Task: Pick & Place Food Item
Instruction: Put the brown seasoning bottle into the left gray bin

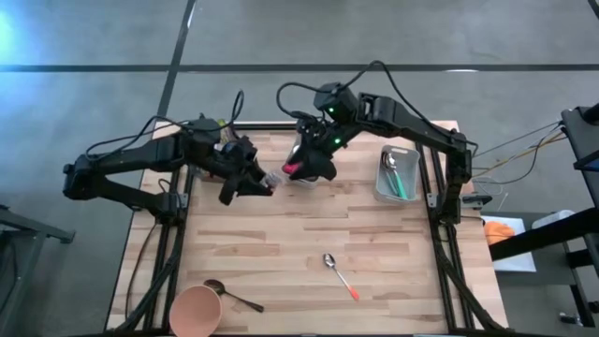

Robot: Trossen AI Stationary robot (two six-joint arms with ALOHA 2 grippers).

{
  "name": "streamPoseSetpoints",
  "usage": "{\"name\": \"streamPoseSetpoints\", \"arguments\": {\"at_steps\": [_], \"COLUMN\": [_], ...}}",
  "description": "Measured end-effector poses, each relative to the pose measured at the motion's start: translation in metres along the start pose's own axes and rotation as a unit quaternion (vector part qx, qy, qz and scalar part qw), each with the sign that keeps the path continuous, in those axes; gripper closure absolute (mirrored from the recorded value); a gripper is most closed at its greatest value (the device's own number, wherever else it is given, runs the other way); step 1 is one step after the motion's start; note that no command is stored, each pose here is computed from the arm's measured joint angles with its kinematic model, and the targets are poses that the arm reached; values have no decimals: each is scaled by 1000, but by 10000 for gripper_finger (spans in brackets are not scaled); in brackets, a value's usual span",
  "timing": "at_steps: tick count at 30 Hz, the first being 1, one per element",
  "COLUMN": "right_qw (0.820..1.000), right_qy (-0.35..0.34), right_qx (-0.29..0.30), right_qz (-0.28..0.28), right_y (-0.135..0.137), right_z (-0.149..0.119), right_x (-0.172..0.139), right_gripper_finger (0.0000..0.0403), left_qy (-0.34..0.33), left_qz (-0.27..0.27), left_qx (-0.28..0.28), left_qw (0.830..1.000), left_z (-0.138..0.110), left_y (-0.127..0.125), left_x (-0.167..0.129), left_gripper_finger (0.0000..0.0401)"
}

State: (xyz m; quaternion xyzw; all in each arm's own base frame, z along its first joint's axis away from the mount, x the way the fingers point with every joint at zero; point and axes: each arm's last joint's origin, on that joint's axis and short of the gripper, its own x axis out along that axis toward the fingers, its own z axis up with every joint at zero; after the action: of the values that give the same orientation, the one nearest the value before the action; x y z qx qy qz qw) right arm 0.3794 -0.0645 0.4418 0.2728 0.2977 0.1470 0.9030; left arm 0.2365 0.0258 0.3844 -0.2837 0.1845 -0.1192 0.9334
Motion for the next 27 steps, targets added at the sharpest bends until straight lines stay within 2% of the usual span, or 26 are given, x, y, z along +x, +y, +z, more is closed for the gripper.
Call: {"name": "streamPoseSetpoints", "arguments": {"at_steps": [10,27], "right_qw": [1000,1000], "right_qy": [-7,11], "right_qx": [-2,8], "right_qz": [-7,-5], "right_y": [1,1], "right_z": [1,-6], "right_x": [1,11], "right_gripper_finger": [86,85], "left_qy": [36,28], "left_qz": [-6,-22], "left_qx": [-41,-41], "left_qw": [998,998], "left_z": [-3,0], "left_y": [12,14], "left_x": [19,26], "left_gripper_finger": [226,226]}}
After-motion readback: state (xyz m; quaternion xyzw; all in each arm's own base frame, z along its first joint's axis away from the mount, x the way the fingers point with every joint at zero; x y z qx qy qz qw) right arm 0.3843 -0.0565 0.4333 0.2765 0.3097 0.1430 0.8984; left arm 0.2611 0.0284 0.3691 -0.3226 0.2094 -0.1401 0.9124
